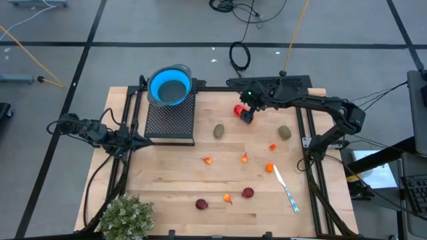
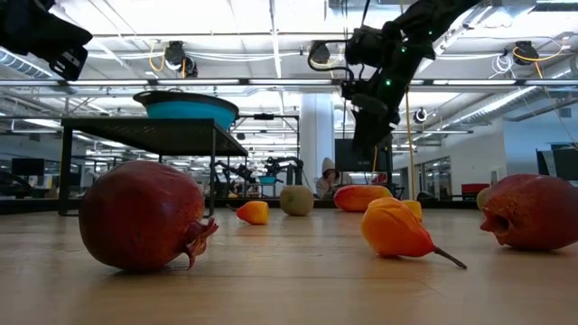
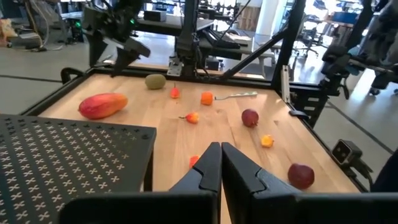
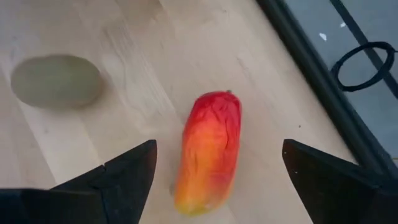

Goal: Pick & Place Fruit
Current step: Put the mango into the blue strainer bowl on the shelf

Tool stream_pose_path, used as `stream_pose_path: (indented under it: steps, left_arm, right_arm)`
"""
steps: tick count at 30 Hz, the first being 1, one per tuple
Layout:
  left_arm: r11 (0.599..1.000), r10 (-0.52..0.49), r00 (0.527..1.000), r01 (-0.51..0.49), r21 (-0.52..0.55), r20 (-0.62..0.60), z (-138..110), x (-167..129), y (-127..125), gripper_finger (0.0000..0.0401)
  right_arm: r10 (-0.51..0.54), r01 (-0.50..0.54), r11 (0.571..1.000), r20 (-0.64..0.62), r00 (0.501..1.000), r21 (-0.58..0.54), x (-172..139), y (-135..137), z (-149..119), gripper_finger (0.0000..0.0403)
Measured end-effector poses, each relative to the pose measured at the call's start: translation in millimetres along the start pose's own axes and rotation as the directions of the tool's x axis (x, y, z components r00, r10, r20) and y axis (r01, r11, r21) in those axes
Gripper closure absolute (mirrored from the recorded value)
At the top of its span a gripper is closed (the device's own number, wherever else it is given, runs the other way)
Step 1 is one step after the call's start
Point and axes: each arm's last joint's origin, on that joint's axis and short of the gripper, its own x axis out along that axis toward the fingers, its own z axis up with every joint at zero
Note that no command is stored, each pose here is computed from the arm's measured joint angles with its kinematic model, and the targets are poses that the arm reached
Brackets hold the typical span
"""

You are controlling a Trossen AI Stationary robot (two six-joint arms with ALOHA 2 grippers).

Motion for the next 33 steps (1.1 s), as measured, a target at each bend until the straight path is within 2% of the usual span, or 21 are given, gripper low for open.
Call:
stream_pose_path:
  steps: [6,15,24,28,33]
  left_arm:
    - [1.0,0.003,1.0,-0.003,-0.018,0.003,0.2,0.0,0.1,0.0393]
    - [0.998,0.026,0.999,-0.025,-0.05,0.023,2.0,-0.1,0.5,0.0399]
    - [0.998,0.02,0.998,-0.017,-0.058,0.054,5.3,-0.3,0.0,0.0385]
    - [0.998,0.02,0.998,-0.017,-0.057,0.056,5.5,-0.2,-0.1,0.0389]
    - [0.998,0.02,0.998,-0.017,-0.061,0.056,5.5,-0.2,0.0,0.0399]
  right_arm:
    - [-0.001,0.0,1.0,-0.046,0.999,-0.01,13.2,-0.3,-18.3,0.0061]
    - [0.043,-0.043,0.999,0.013,0.999,-0.023,30.4,1.5,-34.3,0.0058]
    - [-0.001,0.001,1.0,0.006,1.0,-0.014,41.1,-7.7,-50.7,0.0057]
    - [-0.008,0.008,1.0,0.051,0.999,-0.001,44.1,-11.0,-51.7,0.0057]
    - [0.009,-0.01,1.0,0.037,0.999,0.024,47.8,-13.4,-59.8,0.0057]
